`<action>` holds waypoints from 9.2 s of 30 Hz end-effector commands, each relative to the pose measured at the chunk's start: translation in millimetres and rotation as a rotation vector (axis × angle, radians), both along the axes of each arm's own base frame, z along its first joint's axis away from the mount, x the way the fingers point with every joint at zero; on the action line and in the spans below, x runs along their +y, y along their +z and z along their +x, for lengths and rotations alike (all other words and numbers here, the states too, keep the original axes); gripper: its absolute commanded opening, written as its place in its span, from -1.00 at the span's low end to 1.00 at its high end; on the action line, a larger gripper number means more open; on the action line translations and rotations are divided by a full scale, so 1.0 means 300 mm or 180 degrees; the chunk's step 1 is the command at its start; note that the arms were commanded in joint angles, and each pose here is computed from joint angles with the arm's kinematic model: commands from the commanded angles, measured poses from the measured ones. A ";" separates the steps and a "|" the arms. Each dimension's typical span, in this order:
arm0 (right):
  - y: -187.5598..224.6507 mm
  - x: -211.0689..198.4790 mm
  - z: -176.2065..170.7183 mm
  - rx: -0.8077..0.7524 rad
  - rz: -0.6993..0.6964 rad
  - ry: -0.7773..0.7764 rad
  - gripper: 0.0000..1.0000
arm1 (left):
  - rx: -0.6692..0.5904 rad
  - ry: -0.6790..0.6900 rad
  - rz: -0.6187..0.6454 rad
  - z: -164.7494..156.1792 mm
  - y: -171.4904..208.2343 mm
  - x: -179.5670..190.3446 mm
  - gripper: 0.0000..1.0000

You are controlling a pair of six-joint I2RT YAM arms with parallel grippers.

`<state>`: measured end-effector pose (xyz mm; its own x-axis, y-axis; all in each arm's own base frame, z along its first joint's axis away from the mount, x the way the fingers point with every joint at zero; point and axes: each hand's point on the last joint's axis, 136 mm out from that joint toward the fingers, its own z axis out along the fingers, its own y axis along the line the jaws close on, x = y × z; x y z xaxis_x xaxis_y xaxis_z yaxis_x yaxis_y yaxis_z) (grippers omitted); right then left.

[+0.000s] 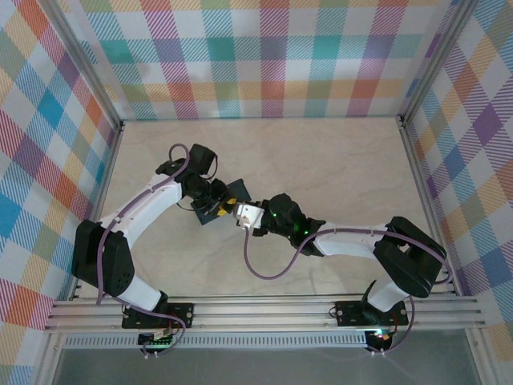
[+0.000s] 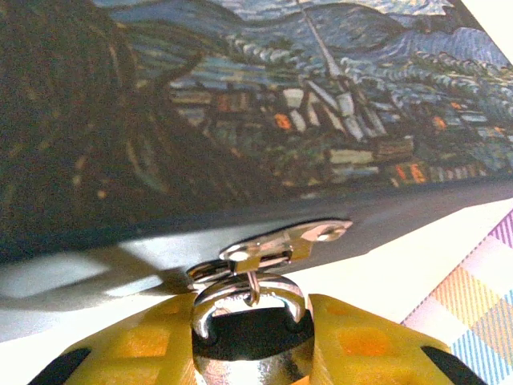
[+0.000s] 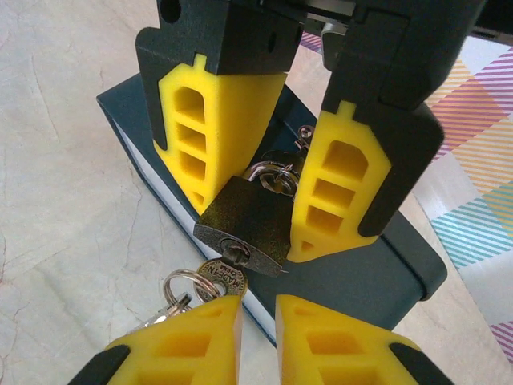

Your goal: Unlock a padlock with a key

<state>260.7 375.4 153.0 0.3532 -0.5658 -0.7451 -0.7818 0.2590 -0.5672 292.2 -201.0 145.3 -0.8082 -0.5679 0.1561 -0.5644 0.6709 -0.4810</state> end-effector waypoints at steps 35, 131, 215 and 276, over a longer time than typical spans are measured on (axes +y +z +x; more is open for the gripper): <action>0.063 0.042 0.021 -0.0317 -0.0052 -0.0120 -0.48 | -0.0243 -0.0117 -0.0202 0.046 0.115 -0.032 -0.85; 0.052 -0.010 0.044 0.1536 0.0546 -0.0729 -0.52 | -0.0261 -0.0122 -0.0235 0.082 0.100 -0.019 -0.88; 0.034 0.034 0.093 0.3565 0.1657 -0.1364 -0.69 | -0.0625 0.0260 0.0281 0.102 0.180 0.224 0.28; 0.004 -0.117 0.071 0.1389 -0.0992 -0.1412 -0.21 | -0.0876 0.0106 0.0322 0.277 0.013 0.218 0.17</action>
<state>301.8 334.8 153.4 -0.2613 -0.8112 -0.5231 -0.7611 0.5064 -0.4052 359.7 -140.2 126.9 -0.8199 -0.5683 -0.0694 -0.4586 0.7245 -0.5147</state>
